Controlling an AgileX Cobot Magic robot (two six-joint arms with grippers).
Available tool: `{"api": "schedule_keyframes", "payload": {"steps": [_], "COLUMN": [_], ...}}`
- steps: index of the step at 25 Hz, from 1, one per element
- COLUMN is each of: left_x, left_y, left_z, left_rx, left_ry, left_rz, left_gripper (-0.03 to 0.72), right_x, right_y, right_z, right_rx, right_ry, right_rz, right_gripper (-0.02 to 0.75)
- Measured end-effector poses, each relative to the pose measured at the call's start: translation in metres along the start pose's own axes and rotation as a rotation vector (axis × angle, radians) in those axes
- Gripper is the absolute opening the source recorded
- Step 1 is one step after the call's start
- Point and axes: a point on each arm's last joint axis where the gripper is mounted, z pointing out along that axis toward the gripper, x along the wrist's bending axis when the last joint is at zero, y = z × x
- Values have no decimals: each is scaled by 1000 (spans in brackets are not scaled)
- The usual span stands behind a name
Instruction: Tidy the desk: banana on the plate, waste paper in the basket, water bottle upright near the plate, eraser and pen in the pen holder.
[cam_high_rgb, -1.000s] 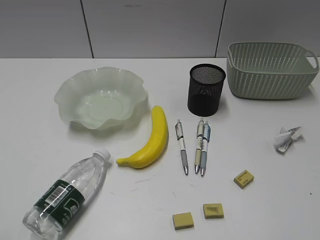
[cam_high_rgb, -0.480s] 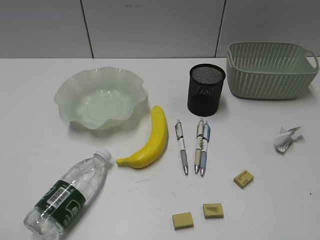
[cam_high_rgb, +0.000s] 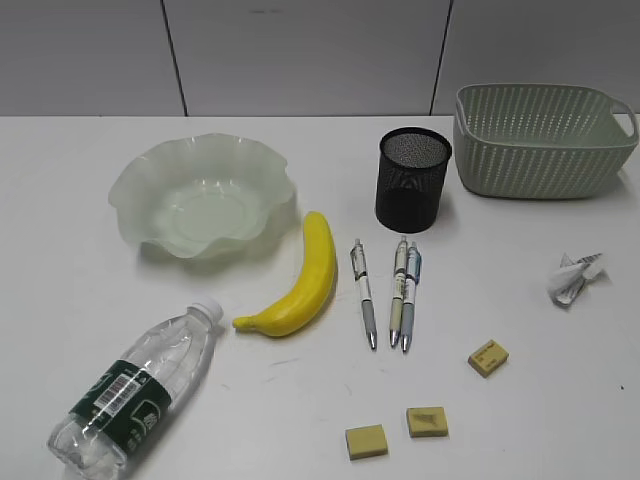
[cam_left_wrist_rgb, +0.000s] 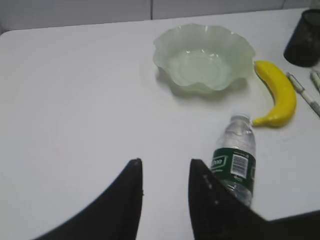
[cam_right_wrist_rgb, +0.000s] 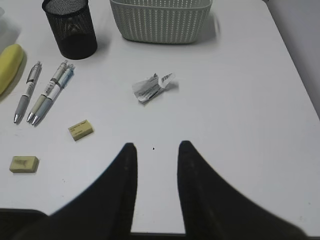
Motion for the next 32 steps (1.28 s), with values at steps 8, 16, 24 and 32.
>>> {"api": "schedule_keyframes", "payload": {"steps": [8,16,24,32], "left_x": [-26,-85,-199,-241], "left_y": [65,98,70,20], "left_z": [89,198,300,373], "left_rx": [81,310,630,845], "left_ry": [-256,-570,-384,-278], "left_rz": [87,157,362,417], "left_gripper": [354,524,516,545], "right_x": [0,1,3,3], "right_y": [0,0,0,0], "right_z": [0,0,0,0], "right_rx": [0,-1,-1,-2], "right_ry": [1,15,32,32], "right_rz": [0,9,19,19], "right_gripper": [237,237,237,237]}}
